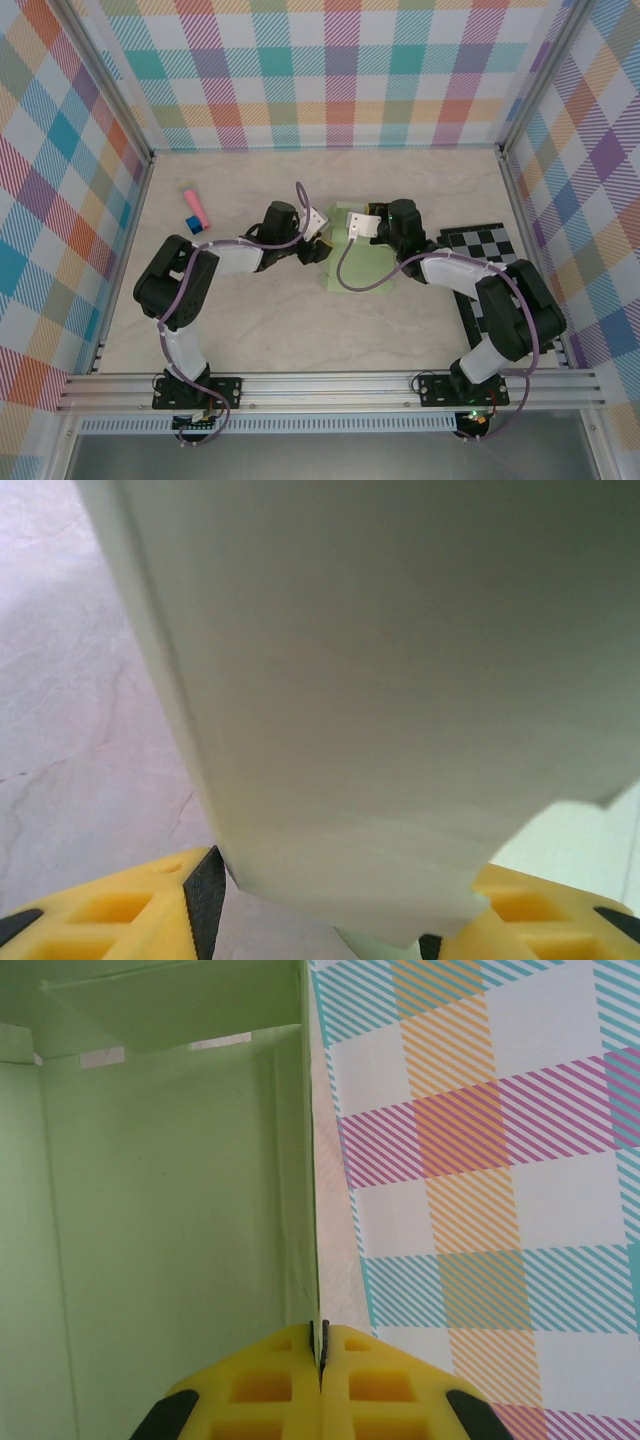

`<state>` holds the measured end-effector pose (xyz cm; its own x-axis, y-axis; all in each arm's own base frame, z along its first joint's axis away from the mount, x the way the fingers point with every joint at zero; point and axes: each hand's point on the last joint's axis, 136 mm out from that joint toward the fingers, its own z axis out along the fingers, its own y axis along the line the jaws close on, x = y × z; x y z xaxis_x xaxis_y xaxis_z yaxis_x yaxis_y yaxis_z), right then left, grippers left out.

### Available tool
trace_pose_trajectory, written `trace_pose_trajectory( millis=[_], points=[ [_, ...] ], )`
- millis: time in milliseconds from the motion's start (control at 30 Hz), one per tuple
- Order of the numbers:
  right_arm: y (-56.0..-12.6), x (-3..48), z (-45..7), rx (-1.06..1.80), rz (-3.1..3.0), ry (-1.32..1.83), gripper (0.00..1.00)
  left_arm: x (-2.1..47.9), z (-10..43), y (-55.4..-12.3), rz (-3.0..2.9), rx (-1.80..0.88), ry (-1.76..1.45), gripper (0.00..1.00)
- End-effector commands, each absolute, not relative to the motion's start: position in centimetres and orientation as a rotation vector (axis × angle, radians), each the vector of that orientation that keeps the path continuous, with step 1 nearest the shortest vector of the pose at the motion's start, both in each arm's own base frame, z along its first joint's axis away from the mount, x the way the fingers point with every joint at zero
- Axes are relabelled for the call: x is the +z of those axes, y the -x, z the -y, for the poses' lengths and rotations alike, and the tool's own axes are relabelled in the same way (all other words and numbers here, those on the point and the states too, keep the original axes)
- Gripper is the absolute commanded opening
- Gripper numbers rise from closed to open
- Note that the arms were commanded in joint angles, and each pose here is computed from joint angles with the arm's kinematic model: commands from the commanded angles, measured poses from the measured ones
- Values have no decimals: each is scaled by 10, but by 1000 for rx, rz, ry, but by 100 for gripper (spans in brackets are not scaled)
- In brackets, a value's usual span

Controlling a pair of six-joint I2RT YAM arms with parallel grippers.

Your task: Fold the paper box

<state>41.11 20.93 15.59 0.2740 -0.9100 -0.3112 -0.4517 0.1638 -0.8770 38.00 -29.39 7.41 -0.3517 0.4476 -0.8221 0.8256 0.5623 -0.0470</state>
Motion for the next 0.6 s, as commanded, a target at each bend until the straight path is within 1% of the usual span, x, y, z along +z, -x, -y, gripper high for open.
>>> trace_pose_trajectory(
  millis=[0,67,167,233,433,567],
  points=[
    [-409,155,-215,-482,-1343,1449,0,66,289,-373,-2022,-513,-1075,53],
    [-408,157,-215,-484,-1339,1450,0,64,276,-374,-2040,-434,-1047,52],
    [-405,159,-215,-478,-1330,1447,0,63,277,-362,-2038,-485,-1080,50],
    [-404,160,-216,-472,-1323,1453,0,61,278,-362,-2058,-496,-1084,47],
    [-396,162,-219,-446,-1298,1488,0,64,278,-367,-2032,-472,-1078,47],
    [-389,153,-220,-424,-1294,1556,0,78,289,-350,-1823,-520,-1216,48]
  ],
)
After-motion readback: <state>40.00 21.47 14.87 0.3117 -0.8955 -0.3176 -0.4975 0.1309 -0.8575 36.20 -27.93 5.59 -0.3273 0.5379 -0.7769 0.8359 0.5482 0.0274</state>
